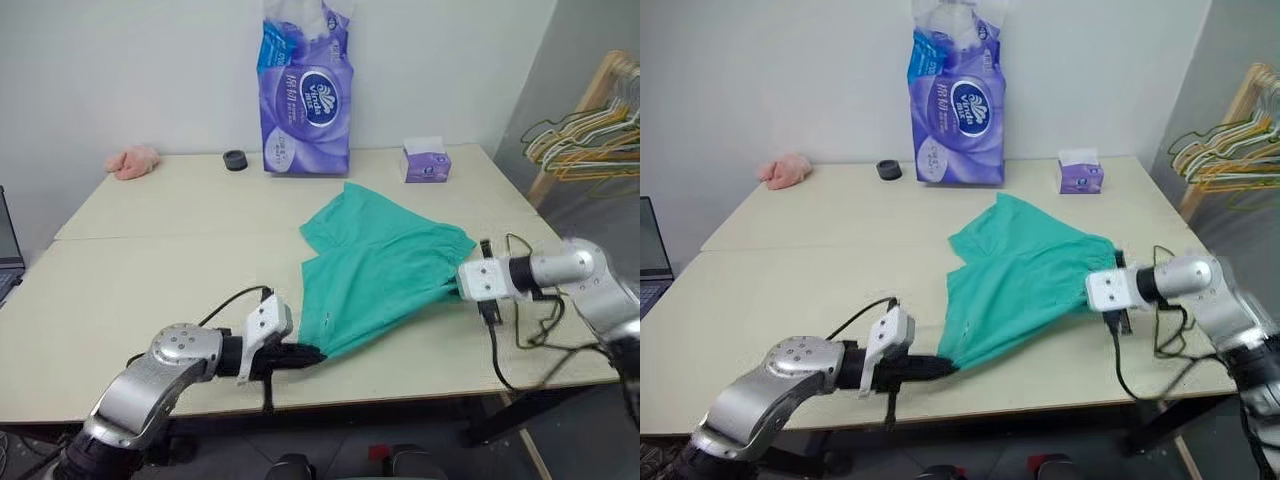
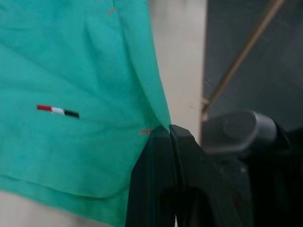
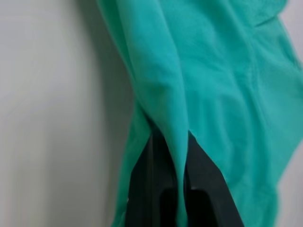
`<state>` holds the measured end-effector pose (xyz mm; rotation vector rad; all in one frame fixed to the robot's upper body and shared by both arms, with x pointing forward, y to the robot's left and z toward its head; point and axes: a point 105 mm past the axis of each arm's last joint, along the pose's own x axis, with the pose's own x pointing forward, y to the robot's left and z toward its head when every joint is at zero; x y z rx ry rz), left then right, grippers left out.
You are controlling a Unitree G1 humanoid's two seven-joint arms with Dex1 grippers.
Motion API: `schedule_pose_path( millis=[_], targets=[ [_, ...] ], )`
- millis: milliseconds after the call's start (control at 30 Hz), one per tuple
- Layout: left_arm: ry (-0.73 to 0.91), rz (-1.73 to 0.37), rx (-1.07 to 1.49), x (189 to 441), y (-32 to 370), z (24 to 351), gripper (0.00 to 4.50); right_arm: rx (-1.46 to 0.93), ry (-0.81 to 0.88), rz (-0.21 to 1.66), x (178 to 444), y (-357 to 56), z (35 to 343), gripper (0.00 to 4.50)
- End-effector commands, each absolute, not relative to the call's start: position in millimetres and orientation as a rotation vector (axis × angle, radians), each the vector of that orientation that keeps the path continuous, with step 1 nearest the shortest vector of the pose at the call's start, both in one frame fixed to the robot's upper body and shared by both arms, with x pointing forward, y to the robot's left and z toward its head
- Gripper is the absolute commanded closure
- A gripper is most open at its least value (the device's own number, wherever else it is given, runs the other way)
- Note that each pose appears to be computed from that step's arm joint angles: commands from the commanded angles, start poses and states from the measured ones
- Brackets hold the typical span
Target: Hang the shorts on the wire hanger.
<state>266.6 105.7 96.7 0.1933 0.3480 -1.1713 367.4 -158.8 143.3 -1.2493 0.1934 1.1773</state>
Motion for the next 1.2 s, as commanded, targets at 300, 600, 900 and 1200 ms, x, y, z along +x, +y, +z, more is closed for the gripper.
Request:
schedule_pose_path(
  millis=[300, 600, 900, 1200],
  targets=[
    [-0.33, -0.062, 0.786, 447, 238, 391, 4.5, -1.436, -0.529, 0.366, 457, -54, 372, 4.48],
    [-0.54, 0.002, 1.499, 418, 220, 436, 4.5, -1.285, -0.857, 0.214, 430, -63, 426, 4.48],
    [0.35, -0.995, 1.068, 350, 234, 139, 4.5, -1.336, -0.584, 0.854, 421, -68, 218, 4.48],
    [0.761, -1.364, 0.714, 213, 220, 77, 4.5, -1.22, -0.452, 1.436, 324, -67, 136, 4.48]
  ],
)
